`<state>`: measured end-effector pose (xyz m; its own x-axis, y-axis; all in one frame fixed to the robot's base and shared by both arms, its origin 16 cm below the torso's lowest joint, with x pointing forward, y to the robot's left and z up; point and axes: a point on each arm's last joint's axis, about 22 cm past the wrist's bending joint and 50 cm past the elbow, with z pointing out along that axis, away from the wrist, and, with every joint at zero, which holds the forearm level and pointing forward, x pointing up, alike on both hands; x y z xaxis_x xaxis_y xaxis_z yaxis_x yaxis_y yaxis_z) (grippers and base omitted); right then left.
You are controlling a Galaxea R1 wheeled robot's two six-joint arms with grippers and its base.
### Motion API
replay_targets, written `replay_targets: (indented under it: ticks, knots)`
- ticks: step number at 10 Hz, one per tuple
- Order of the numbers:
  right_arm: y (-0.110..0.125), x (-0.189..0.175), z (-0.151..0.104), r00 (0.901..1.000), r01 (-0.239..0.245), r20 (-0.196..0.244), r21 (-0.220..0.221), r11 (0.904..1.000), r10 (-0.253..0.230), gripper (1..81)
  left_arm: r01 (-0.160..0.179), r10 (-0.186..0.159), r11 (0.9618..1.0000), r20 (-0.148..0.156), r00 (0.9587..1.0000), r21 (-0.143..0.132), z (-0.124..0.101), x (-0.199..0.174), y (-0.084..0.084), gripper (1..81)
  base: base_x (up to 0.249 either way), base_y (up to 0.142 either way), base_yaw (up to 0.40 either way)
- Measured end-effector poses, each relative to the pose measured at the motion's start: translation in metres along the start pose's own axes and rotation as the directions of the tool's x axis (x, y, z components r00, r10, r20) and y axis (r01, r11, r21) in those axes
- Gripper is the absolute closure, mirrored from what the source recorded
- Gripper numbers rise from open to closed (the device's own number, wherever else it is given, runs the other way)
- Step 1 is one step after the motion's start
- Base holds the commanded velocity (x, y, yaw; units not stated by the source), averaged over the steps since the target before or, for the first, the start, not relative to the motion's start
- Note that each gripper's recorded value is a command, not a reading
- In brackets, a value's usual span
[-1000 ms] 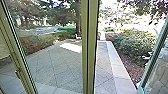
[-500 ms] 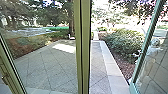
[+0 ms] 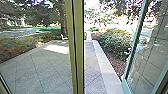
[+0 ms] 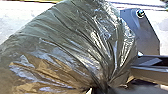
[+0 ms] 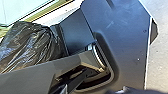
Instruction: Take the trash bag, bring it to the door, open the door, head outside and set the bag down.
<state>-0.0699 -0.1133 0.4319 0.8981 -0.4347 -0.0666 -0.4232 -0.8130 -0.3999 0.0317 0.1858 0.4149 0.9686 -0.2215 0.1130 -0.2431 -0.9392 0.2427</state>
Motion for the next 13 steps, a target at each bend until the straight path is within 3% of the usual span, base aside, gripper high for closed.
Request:
replay_targets:
  ticks: [7, 13]
  knots:
    - [0.010, -0.007, -0.002, 0.9999, 0.012, 0.008, -0.019, 0.9997, -0.012, 1.0, 0.000, 0.000, 1.0000, -0.005, 1.0000, 0.003, 0.000, 0.003, -0.002, 81.1, 0.000, 0.000, -0.143]
    - [0.016, -0.015, -0.003, 0.9991, 0.037, 0.022, -0.032, 0.9988, -0.036, 1.0, -0.001, 0.001, 1.0000, -0.007, 1.0000, 0.004, 0.000, 0.003, -0.002, 81.1, 0.000, 0.000, 0.000]
